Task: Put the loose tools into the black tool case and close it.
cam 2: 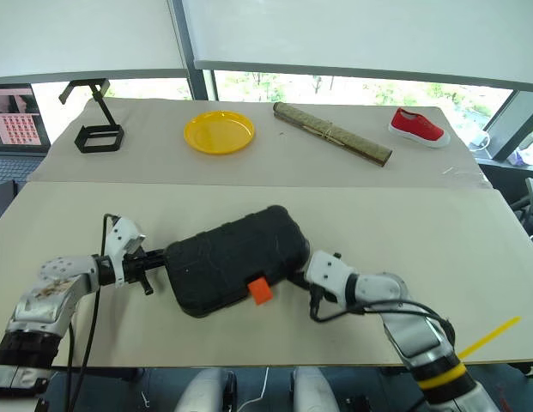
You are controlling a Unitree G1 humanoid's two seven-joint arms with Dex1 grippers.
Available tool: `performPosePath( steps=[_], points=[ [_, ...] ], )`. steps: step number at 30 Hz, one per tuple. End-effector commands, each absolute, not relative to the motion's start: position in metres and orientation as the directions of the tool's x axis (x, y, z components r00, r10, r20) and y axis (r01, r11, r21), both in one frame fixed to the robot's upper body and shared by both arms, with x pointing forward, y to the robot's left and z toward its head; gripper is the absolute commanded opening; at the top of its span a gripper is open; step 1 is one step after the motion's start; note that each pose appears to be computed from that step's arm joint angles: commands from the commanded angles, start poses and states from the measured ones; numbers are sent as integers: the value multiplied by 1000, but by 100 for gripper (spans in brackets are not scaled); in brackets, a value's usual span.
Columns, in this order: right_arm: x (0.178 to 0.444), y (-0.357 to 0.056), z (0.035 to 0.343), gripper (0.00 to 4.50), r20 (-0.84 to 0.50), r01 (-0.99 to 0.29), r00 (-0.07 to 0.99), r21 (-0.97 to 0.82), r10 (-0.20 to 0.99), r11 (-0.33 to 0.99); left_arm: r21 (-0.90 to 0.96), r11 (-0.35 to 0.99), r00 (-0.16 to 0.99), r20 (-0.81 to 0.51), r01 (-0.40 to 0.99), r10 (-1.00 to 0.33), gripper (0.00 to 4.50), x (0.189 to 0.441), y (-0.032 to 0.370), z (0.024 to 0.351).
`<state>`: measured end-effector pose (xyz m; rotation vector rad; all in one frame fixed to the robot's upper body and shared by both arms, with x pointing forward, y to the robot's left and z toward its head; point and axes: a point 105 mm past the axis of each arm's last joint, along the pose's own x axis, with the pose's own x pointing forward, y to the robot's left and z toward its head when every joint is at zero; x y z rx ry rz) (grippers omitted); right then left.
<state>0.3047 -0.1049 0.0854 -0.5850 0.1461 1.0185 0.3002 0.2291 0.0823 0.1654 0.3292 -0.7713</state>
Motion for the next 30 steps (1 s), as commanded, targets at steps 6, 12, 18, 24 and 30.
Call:
performPosePath(
  steps=[6,12,18,24,30],
  points=[
    [280,-113,112,9,-326,-895,405,-334,854,297,86,713,717,-17,696,-697,4,304,219,164],
    [250,-119,123,9,-347,-931,327,-276,879,238,104,525,534,-108,845,-839,4,310,174,175],
    [252,-107,124,9,-323,-931,331,-267,887,250,139,403,426,-252,904,-869,4,320,144,149],
    [258,-100,123,9,-327,-933,319,-272,890,234,130,371,393,-309,920,-866,4,320,142,131],
    [262,-86,117,9,-317,-940,293,-267,902,212,123,384,403,-329,915,-854,4,320,147,124]
  ],
)
